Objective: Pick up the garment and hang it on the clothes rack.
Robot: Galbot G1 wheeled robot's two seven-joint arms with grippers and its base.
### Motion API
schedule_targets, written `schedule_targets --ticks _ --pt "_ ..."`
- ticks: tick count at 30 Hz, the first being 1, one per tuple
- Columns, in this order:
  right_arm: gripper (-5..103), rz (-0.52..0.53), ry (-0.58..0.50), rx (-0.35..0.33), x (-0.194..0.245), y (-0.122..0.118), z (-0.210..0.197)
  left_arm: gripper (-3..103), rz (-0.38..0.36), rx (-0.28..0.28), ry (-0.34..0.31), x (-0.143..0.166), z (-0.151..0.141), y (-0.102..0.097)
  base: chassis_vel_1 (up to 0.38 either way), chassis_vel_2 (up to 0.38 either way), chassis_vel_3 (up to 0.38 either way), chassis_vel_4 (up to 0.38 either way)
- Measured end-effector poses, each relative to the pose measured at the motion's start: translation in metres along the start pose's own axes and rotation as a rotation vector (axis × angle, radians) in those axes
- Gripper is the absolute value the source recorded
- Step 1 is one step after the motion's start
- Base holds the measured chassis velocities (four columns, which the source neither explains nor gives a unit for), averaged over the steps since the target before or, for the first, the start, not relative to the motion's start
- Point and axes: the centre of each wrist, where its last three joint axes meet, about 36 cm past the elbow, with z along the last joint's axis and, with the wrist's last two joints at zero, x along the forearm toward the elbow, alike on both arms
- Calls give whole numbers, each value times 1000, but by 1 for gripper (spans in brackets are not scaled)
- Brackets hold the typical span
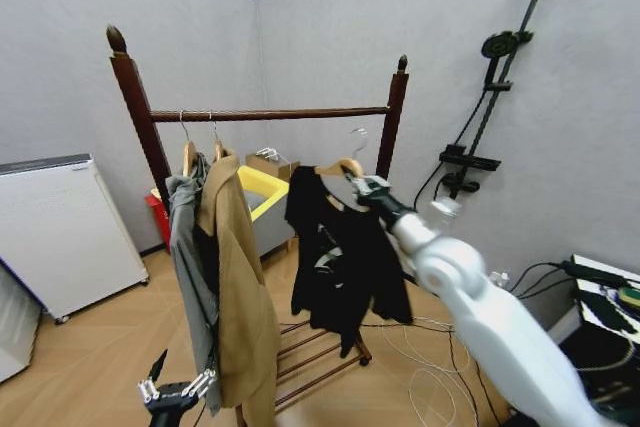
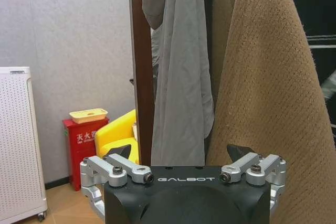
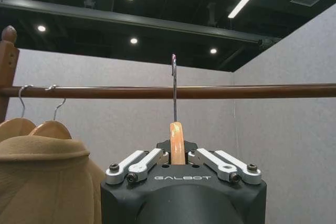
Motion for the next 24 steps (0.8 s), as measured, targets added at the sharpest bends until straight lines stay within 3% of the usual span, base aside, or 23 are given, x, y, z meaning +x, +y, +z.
schedule_targets --ticks 1,6,9,16,24 --pt "10 -12 2 15 -26 6 -2 100 0 0 0 0 0 0 0 0 0 0" --pt "10 -35 3 6 -77 28 2 100 0 0 0 0 0 0 0 0 0 0" --pt "10 -60 13 10 -134 61 9 100 -1 0 0 0 0 0 0 0 0 0" --pt "10 -66 -4 82 -180 68 17 100 0 0 0 0 0 0 0 0 0 0" --pt "10 -61 17 66 -201 80 28 100 -1 0 0 0 0 0 0 0 0 0"
